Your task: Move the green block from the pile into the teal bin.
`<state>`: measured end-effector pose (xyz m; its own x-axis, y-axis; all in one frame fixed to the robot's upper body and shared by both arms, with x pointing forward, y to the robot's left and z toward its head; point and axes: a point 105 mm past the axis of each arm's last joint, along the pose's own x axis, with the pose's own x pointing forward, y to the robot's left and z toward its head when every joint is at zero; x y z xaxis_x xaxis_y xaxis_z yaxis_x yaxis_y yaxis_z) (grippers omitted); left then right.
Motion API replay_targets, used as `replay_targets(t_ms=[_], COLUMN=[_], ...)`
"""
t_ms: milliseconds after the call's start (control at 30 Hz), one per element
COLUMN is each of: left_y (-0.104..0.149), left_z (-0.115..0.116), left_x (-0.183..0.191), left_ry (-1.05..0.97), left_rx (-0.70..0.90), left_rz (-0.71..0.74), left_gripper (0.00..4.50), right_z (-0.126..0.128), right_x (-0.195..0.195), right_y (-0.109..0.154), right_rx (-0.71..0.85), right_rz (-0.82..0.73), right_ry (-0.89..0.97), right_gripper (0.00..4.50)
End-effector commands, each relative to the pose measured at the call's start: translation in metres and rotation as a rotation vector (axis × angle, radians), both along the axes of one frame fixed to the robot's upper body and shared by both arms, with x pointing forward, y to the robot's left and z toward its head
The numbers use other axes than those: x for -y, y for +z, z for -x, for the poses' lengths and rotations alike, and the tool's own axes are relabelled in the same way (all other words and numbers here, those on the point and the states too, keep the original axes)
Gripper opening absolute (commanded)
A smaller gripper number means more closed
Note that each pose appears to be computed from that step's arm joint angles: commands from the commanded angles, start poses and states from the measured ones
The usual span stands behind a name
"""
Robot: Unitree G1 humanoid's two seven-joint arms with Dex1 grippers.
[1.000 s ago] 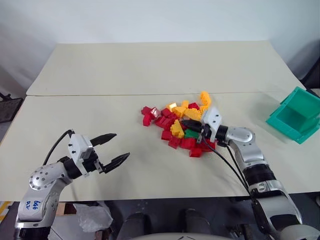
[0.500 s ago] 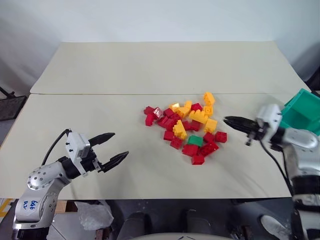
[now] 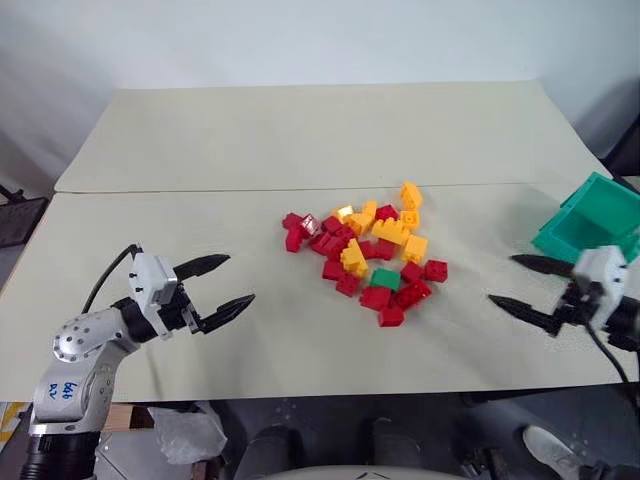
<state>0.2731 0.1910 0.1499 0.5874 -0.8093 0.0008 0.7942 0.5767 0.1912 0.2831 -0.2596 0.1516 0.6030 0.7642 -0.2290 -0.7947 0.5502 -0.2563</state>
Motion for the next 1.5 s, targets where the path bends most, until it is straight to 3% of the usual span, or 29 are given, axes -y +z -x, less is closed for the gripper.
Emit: replay_targets(t_ms=[33,200,333,500,867,1200,1500], left_y=[0.005,0.004,0.002,0.002,0.004,0.003,0.001], left_z=[0.001,0.003,0.006,0.008,0.01,0.01,0.01], left_x=[0.001,0.005,0.006,0.005,0.004,0.006,0.007], left_ry=[-0.013,-0.017,-0.013,-0.002,0.017,0.018,0.021], left_rx=[0.029,0.026,0.024,0.026,0.032,0.031,0.027], left_rz=[-0.016,-0.013,-0.01,-0.011,-0.007,0.0,0.006], left_gripper=[4.5,4.5,4.5,4.5,4.5,4.5,4.5], right_z=[-0.007,-0.026,-0.034,-0.047,-0.046,-0.061,-0.035], right_x=[-0.042,-0.074,-0.096,-0.106,-0.104,-0.082,-0.109], right_y=[0.015,0.011,0.015,0.01,-0.017,-0.014,-0.016], right_rx=[-0.057,-0.094,-0.113,-0.066,-0.201,-0.244,-0.327], right_rz=[-0.001,0.145,0.176,0.316,0.429,0.419,0.346], right_ry=[0.075,0.073,0.109,0.11,0.099,-0.008,0.145], right_gripper=[4.48,4.48,4.48,4.48,4.48,4.48,4.48])
